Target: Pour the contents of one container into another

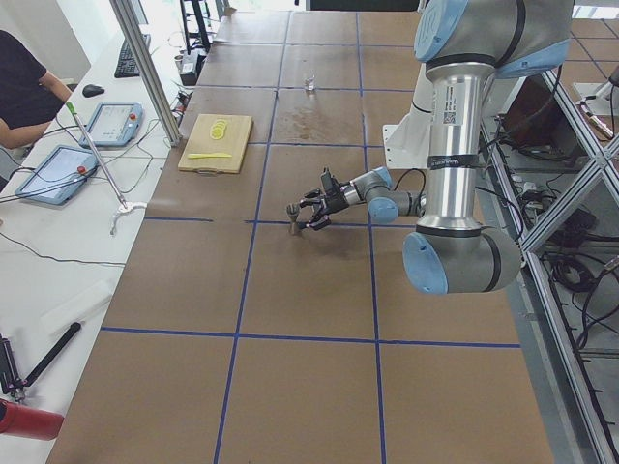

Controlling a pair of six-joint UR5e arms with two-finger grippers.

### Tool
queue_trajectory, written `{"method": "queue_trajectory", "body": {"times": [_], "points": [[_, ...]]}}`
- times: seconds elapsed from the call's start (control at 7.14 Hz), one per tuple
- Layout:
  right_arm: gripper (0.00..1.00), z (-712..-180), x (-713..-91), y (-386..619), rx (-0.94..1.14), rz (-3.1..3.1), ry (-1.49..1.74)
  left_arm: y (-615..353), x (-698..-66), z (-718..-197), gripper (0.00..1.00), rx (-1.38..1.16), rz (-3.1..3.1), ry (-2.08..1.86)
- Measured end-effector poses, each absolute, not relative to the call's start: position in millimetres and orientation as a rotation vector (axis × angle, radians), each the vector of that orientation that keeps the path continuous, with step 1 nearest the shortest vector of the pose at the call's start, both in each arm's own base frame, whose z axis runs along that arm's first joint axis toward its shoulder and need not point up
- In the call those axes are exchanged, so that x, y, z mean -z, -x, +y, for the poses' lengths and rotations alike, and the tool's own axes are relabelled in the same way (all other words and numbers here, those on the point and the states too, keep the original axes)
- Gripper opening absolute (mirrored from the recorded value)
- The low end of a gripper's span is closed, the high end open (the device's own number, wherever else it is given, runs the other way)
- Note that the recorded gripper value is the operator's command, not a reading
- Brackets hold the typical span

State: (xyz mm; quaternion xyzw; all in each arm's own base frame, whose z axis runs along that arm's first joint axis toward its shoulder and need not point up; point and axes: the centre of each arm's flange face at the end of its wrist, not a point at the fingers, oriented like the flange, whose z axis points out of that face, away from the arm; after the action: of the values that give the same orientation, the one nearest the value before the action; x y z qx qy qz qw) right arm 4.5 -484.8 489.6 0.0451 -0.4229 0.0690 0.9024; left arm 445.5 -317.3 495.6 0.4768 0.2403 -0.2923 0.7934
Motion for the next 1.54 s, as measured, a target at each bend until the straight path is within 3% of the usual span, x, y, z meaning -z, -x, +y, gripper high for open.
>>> {"method": "queue_trajectory", "body": {"times": [0.7, 1.54], "points": [[1.00, -474, -467, 8, -0.160, -0.889, -0.092, -453, -500, -330, 0.83, 0.643, 0.495, -1.047], [1.00, -469, -469, 10, -0.162, -0.887, -0.084, -450, -512, -338, 0.59, 0.656, 0.468, -1.064]]}}
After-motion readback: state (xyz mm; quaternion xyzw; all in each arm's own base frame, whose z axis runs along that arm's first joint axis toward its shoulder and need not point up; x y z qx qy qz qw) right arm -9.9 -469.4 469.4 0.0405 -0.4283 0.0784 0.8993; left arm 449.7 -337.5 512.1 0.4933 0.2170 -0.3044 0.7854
